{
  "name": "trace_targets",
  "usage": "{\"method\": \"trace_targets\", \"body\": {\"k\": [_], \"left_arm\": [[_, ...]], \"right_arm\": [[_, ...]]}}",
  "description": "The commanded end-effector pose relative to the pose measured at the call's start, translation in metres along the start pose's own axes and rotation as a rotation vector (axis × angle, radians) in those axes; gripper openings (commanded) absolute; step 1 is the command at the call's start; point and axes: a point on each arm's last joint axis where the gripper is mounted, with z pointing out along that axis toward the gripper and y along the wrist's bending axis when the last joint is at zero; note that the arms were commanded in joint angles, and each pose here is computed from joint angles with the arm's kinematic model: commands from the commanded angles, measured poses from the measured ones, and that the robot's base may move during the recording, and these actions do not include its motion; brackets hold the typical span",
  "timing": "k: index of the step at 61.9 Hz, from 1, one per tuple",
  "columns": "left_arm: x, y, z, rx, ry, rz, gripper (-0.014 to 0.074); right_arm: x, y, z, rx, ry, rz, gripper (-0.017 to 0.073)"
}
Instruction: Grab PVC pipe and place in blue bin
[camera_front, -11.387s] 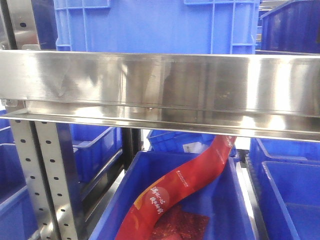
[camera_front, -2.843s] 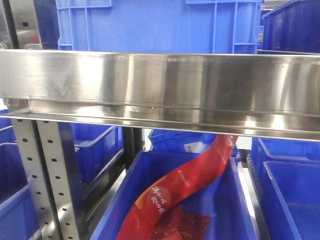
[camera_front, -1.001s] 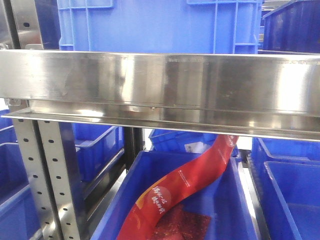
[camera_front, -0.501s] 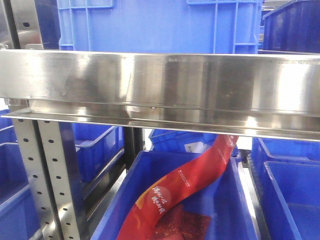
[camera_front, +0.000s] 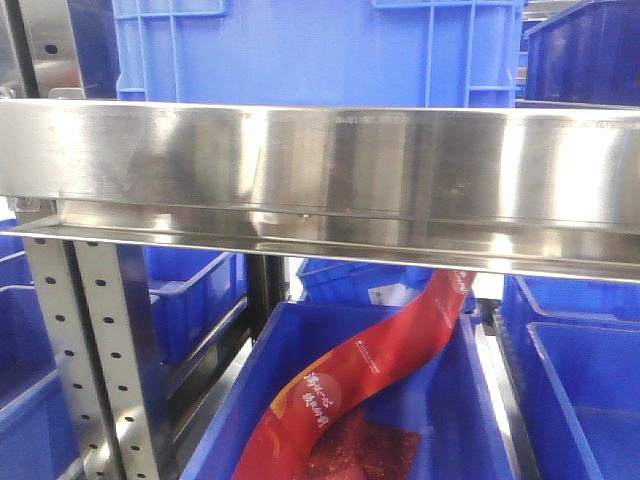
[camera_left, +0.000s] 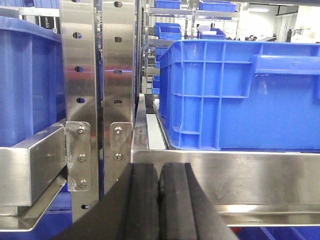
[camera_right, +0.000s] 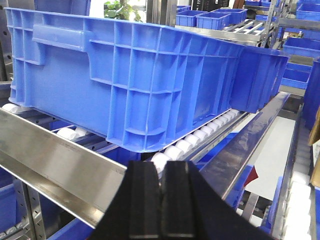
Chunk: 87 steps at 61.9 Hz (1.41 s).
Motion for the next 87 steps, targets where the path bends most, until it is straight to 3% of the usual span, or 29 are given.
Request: {"method": "trace_targets", "body": {"k": [1,32,45,65,74,87], "left_arm": [[-0.001,0.0,-0.001,-0.005,-0.02,-0.007,-0.0111],[-0.001,0.0,-0.001,-0.005,-0.02,-0.007,-0.0111],[-0.001,0.003,-0.001,-0.04,-0.021,-0.004,-0.0111],[-0.006,0.002,-0.009,-0.04,-0.09,0.003,-0.0111],[-0.003,0.002,-0.009,-0.041,-0.057,0.007,-0.0111],[0.001,0.005,-0.012,-0.09,-0.062,0.013,-0.0111]], "right_arm": [[-0.001,-0.001,-0.001,0.007,-0.024,-0.006,-0.0162],[-0.001,-0.001,-0.001,0.007,-0.024,-0.006,-0.0162],[-0.001,-0.001,-0.001,0.007,-0.024,-0.006,-0.0162],[-0.001,-0.001,-0.001,0.007,-0.024,-0.006,-0.0162],[-0.001,-0.001,-0.001,0.007,-0.024,-0.006,-0.0162],[-0.001,-0.001,-0.001,0.007,-0.024,-0.006,-0.0162]]}}
